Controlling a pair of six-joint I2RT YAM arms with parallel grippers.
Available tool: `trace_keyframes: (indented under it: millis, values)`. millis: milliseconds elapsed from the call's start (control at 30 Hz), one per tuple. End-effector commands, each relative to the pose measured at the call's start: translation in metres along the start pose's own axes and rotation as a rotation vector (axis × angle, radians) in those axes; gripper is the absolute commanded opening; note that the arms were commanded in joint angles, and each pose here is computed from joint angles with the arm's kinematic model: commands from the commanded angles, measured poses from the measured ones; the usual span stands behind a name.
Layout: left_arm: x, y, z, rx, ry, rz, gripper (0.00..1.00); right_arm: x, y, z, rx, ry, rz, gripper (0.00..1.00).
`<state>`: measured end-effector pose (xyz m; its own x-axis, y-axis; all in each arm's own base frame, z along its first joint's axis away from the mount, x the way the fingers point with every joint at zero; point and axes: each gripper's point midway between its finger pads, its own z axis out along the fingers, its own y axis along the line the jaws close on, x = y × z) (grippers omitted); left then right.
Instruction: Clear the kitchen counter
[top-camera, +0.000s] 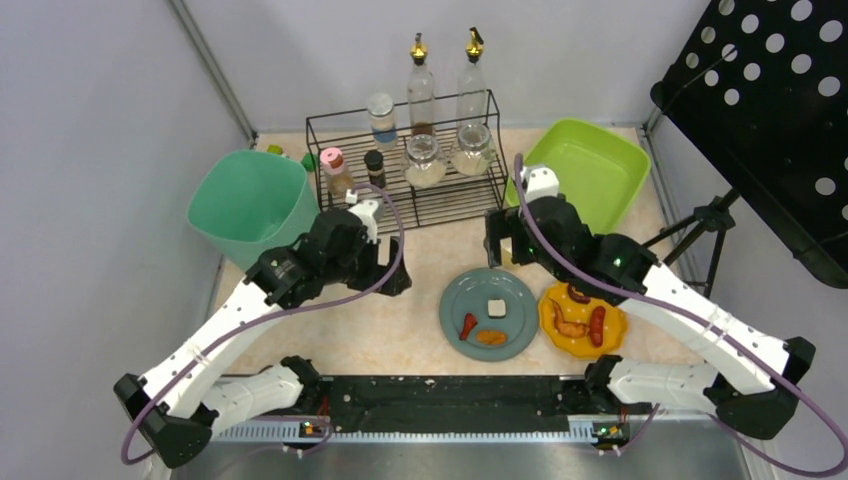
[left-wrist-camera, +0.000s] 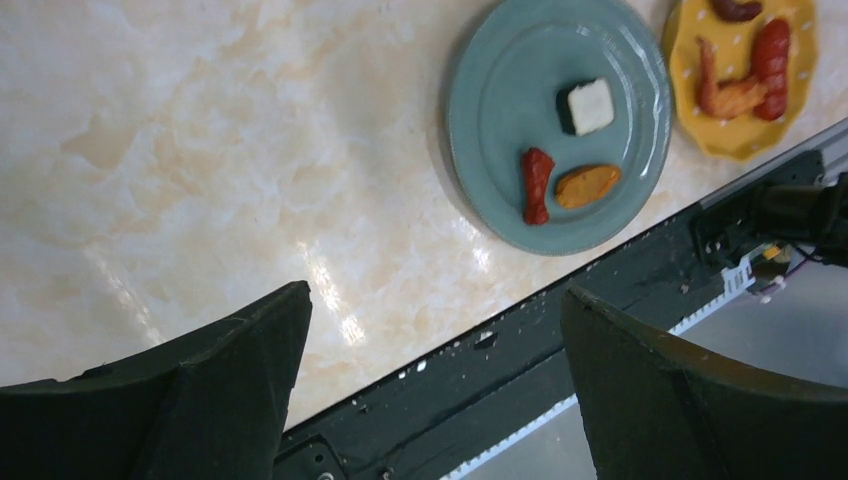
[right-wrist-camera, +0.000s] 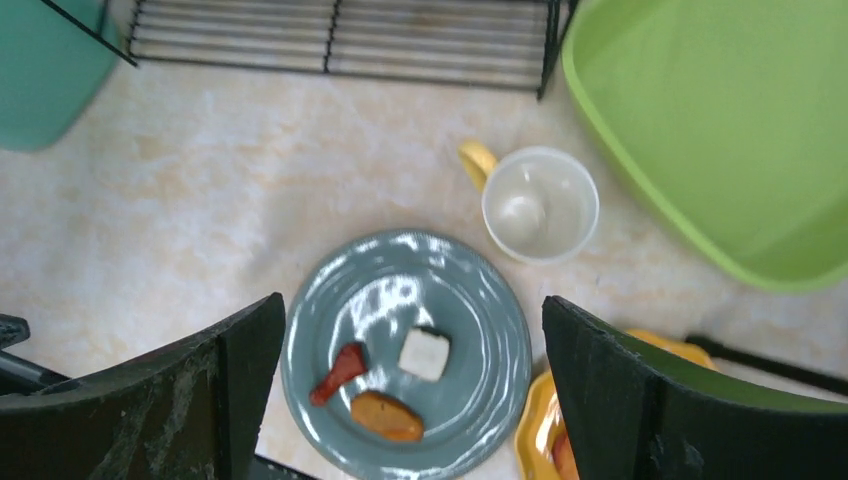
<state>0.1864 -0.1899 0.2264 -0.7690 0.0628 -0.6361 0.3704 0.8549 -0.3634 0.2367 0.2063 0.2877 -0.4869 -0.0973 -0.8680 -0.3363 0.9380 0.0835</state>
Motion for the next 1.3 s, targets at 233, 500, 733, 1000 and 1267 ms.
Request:
trace_keyframes:
  millis: [233, 500, 733, 1000, 1267]
  values:
    - [0.049, -0.013, 0.057, 0.08, 0.088, -0.107, 0.99, 0.11, -0.034, -0.014, 0.098, 0.202, 0.204, 0.89]
    - [0.079, -0.019, 0.088, 0.148, 0.172, -0.203, 0.99, 0.166, -0.046, -0.008, 0.169, 0.305, 0.272, 0.35]
    - [0.095, -0.018, 0.106, 0.174, 0.202, -0.225, 0.99, 0.194, -0.051, -0.001, 0.225, 0.37, 0.296, 0.0]
    - [0.1, -0.022, 0.118, 0.218, 0.21, -0.221, 0.99, 0.23, -0.052, -0.004, 0.25, 0.494, 0.295, 0.0]
    - [0.109, -0.022, 0.135, 0.232, 0.248, -0.226, 0.99, 0.258, -0.059, -0.015, 0.302, 0.599, 0.294, 0.0]
